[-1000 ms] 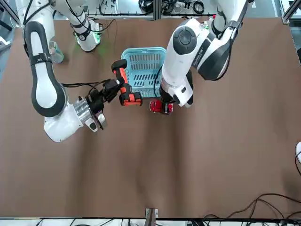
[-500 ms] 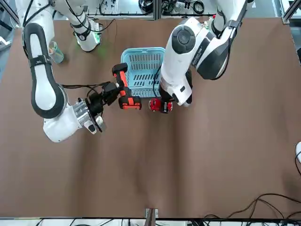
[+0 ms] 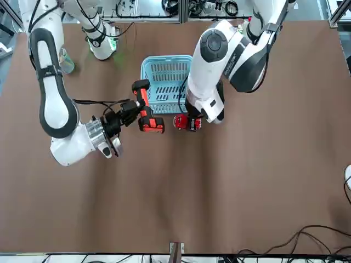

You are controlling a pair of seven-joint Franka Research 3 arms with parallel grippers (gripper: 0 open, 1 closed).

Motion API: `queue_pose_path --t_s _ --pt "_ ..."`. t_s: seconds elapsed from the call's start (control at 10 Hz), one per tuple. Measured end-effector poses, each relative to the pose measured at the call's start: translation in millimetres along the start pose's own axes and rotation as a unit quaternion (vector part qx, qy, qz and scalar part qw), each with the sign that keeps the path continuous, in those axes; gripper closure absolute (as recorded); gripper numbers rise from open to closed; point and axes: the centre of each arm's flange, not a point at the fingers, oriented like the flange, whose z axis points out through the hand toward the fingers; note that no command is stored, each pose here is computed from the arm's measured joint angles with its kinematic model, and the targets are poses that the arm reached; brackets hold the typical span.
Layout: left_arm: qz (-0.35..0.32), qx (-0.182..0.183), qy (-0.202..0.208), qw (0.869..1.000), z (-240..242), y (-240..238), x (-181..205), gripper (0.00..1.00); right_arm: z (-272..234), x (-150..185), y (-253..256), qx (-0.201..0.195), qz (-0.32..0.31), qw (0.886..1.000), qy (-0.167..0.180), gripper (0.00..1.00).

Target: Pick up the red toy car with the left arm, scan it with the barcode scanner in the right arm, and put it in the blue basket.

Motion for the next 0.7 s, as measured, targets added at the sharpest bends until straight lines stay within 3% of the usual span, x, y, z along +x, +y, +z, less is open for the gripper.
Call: queue_pose_path --t_s 0.4,0.5,0.7 --pt "0.000 0.001 0.001 1.000 0.9 -0.4 0.0 0.56 22.5 0.7 3.9 -0.005 0.006 1.000 -0.019 0.63" --pt "0.000 0.003 0.002 1.000 1.3 -0.9 0.0 0.56 23.2 0.5 5.1 -0.019 0.007 1.000 -0.023 0.63" --pt "0.001 0.006 0.004 1.000 2.3 -1.7 0.4 0.56 -3.7 -1.5 3.8 -0.089 0.030 0.995 -0.019 0.63"
